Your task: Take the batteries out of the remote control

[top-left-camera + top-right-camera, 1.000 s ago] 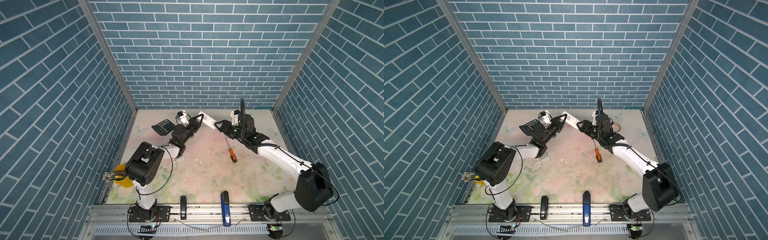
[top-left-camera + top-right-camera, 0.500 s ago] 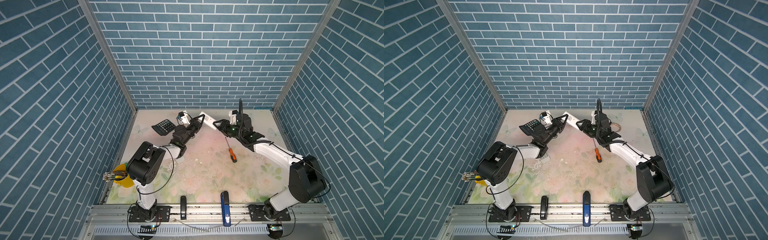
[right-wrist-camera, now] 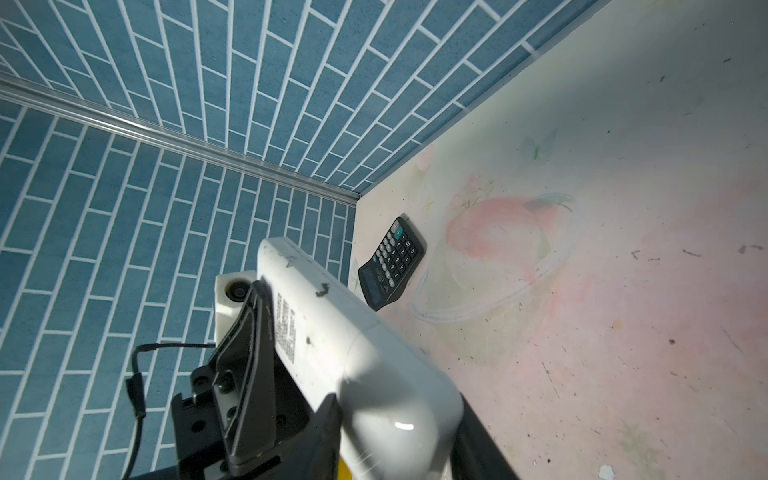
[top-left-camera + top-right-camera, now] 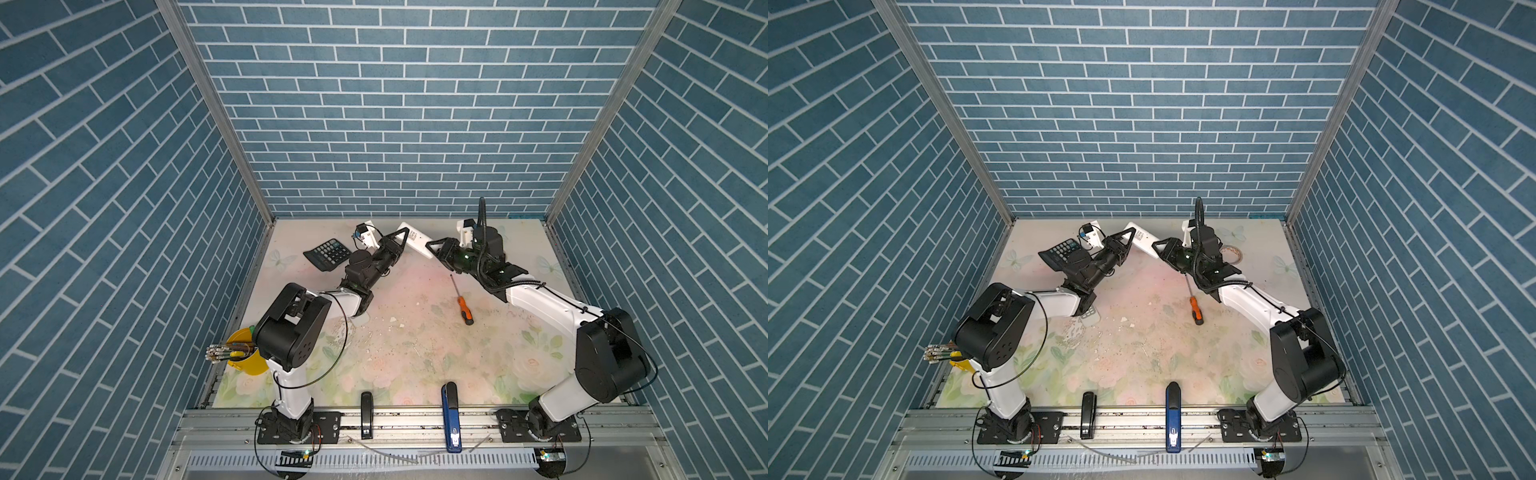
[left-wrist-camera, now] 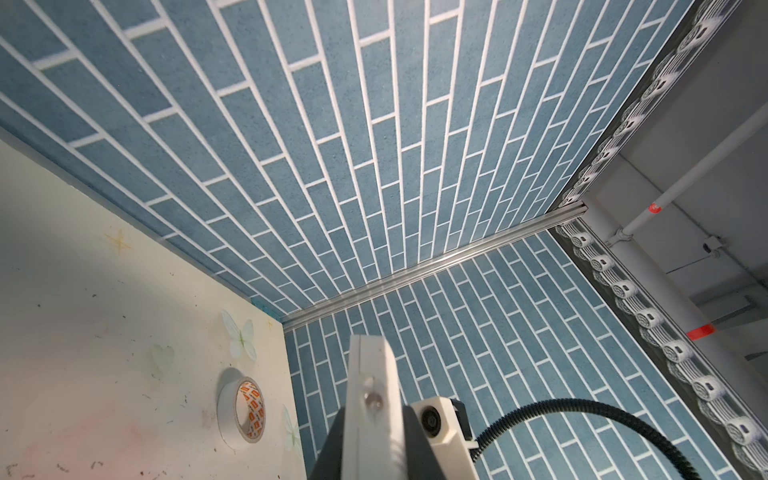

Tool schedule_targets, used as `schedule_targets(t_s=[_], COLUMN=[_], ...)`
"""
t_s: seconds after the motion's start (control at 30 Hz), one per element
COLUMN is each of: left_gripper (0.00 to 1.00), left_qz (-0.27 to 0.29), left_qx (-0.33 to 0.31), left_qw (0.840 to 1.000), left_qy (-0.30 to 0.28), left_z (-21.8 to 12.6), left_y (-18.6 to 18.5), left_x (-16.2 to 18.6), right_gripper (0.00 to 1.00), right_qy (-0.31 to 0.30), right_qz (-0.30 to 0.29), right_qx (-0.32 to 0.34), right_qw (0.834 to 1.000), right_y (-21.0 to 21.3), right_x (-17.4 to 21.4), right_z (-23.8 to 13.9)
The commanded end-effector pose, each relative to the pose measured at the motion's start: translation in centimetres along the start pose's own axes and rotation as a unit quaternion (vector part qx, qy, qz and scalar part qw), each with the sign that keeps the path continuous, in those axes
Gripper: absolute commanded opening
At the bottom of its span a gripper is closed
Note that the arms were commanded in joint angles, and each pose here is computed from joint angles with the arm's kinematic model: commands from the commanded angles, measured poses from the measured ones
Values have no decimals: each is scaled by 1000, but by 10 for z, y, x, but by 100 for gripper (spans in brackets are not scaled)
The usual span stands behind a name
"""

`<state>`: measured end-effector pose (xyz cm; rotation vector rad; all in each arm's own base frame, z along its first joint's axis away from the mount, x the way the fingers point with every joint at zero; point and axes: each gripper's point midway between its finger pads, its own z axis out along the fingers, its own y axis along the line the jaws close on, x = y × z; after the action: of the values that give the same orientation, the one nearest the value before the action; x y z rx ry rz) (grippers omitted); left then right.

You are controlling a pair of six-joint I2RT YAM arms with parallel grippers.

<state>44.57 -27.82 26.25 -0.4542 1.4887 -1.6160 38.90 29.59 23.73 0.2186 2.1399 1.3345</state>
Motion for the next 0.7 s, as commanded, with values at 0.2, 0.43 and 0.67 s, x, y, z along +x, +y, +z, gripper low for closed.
schedule_targets(t_s=[0.2, 0.43, 0.67], left_gripper=[0, 0, 0], left_qz=[6, 10, 18], left_qx=[50, 45, 38], left_qw=[999, 999, 999], left_qy=[1, -1, -7], left_z=[6, 5, 1], left_y=[-28, -26, -19], left_x=[0, -3, -11], right_gripper=[30, 46, 44], right_qy=[2, 6, 6], right_qz=[4, 2, -8], right_qx=[1, -4, 1], right_qw=[1000, 1000, 1000], right_y=[-6, -2, 2], right_x=[2, 3, 3], right_z=[0, -2, -10])
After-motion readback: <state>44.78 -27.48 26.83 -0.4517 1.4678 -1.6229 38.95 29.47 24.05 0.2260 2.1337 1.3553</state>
